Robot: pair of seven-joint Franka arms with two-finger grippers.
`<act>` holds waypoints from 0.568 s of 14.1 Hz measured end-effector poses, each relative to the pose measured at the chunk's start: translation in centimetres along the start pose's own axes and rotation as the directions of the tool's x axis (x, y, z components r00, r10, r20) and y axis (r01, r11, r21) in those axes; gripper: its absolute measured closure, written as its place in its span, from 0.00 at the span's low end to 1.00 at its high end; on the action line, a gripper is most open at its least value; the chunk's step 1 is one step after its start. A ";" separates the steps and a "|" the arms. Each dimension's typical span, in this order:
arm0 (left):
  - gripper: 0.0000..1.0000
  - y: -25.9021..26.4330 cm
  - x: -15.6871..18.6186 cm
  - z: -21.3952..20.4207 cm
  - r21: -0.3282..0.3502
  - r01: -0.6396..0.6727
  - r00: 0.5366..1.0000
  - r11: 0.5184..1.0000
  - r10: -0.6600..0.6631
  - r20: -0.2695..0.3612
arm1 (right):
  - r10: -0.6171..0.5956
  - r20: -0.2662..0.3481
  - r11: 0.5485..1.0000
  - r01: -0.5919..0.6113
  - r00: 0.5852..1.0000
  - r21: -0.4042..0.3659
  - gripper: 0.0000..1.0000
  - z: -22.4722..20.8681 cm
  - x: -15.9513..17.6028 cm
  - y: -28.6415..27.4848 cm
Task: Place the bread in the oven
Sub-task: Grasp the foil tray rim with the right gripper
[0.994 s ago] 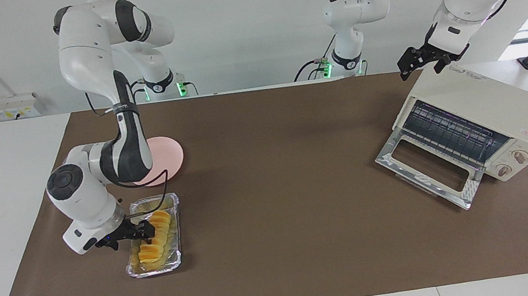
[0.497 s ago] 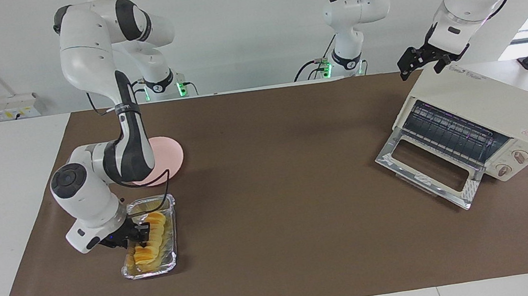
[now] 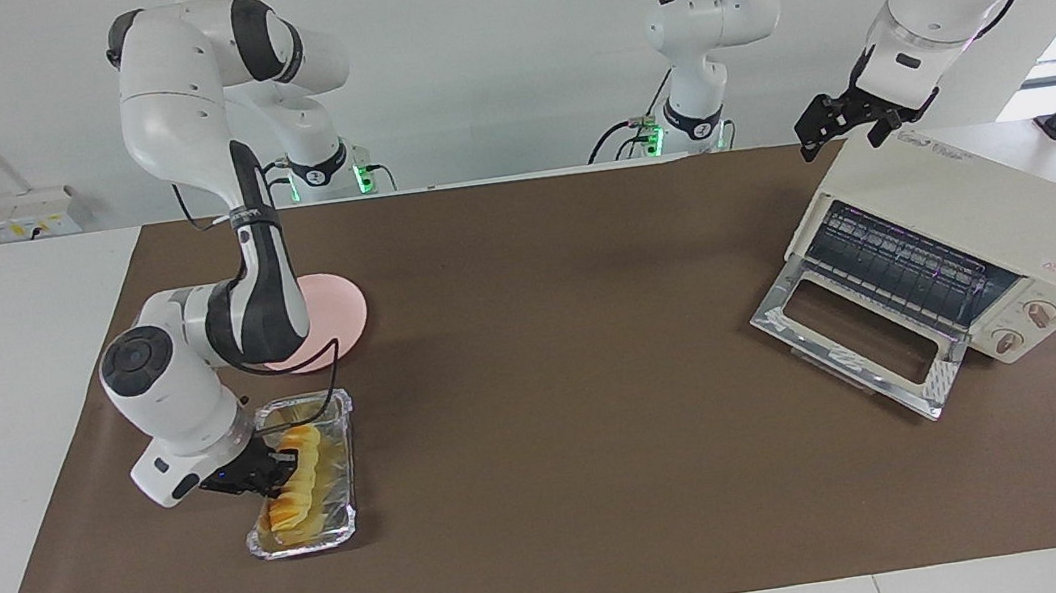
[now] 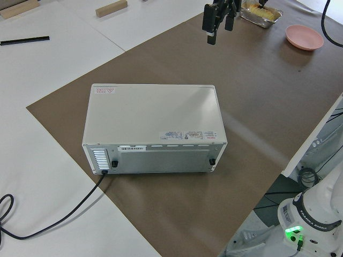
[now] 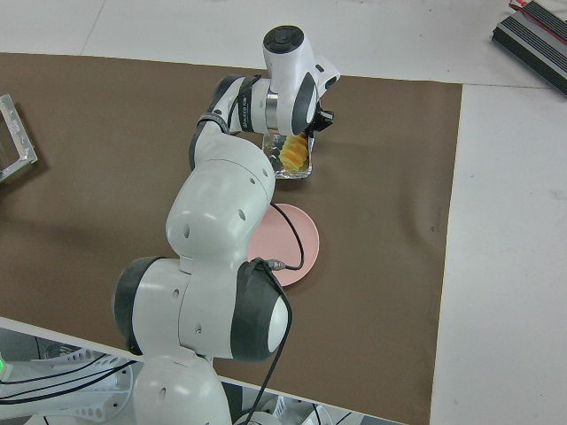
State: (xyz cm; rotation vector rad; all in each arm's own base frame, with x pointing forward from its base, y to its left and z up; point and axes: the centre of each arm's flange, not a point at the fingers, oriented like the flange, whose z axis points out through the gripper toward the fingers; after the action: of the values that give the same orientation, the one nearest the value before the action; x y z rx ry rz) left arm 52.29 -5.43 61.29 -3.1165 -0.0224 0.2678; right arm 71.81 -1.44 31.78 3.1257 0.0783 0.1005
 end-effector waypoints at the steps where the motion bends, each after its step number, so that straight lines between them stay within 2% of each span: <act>1: 0.00 0.0 0.0 0.0 0.000 0.000 1.000 1.000 0.000 0.000 | 0.000 0.000 1.000 0.000 1.000 0.000 0.96 0.0 0.0 0.0; 4: 0.00 0.0 0.0 0.0 0.000 0.000 1.000 1.000 0.000 0.000 | 0.000 0.027 1.000 0.000 1.000 0.013 0.96 -1.1 0.2 -0.4; 8: 0.00 0.0 0.0 0.0 0.000 0.000 1.000 1.000 0.000 0.000 | 0.022 0.070 0.999 -0.025 0.997 0.043 0.96 -5.4 0.8 -2.1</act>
State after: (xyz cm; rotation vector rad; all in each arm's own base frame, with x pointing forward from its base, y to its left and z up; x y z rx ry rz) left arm 52.29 -5.43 61.29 -3.1165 -0.0224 0.2678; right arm 72.20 0.80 37.17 3.1703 0.0439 -0.0099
